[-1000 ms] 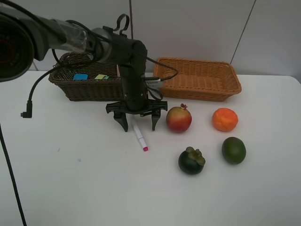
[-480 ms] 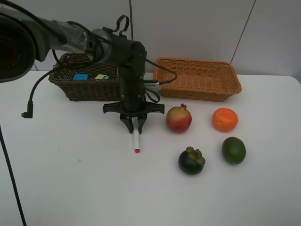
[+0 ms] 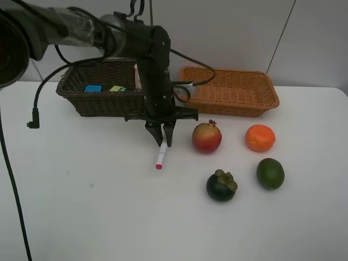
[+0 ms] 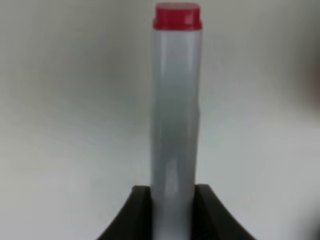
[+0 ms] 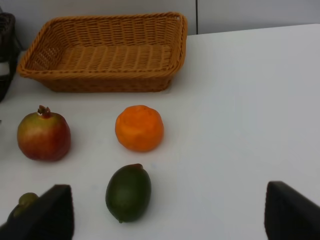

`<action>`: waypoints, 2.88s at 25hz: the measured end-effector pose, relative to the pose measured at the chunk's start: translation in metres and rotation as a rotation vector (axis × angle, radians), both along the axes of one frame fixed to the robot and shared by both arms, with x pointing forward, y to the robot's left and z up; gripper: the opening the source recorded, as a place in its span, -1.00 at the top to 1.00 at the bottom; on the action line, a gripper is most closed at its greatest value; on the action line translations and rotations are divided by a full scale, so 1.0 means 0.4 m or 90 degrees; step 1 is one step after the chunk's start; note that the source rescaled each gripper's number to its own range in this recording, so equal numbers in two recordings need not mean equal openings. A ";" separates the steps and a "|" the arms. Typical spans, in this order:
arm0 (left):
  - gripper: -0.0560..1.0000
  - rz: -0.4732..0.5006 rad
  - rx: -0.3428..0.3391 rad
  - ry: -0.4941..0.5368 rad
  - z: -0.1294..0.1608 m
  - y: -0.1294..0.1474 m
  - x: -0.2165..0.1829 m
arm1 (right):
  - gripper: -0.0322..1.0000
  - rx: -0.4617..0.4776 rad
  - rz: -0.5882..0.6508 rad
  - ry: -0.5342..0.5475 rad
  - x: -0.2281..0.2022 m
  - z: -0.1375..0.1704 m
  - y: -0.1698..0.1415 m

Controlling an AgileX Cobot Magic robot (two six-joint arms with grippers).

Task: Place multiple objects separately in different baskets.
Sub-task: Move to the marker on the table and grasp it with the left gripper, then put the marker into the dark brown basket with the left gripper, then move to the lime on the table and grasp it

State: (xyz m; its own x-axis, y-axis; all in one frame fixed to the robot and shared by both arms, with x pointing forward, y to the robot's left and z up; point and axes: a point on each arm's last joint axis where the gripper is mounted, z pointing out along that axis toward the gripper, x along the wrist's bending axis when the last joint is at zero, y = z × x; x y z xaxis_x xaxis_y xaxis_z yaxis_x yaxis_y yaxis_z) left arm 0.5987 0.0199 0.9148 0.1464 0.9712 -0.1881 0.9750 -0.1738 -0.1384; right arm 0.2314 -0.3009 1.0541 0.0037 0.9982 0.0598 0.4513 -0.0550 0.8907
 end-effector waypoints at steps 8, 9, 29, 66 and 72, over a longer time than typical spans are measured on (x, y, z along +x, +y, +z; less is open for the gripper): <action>0.89 -0.076 -0.056 -0.245 0.275 0.021 0.079 | -0.23 0.000 0.000 0.000 0.000 0.000 0.000; 0.89 -0.077 -0.038 -0.269 0.287 0.041 0.096 | -0.23 0.000 0.000 0.000 0.000 0.000 0.000; 0.76 0.071 0.126 -0.369 0.325 0.458 0.285 | -0.23 0.000 0.000 0.000 0.000 0.000 0.000; -0.85 0.205 0.089 -0.258 0.470 0.651 -0.436 | -0.23 0.000 0.000 0.000 0.000 0.000 0.000; -0.85 0.213 0.054 -0.298 0.418 0.667 -0.628 | -0.23 0.000 0.000 0.000 0.000 0.000 0.000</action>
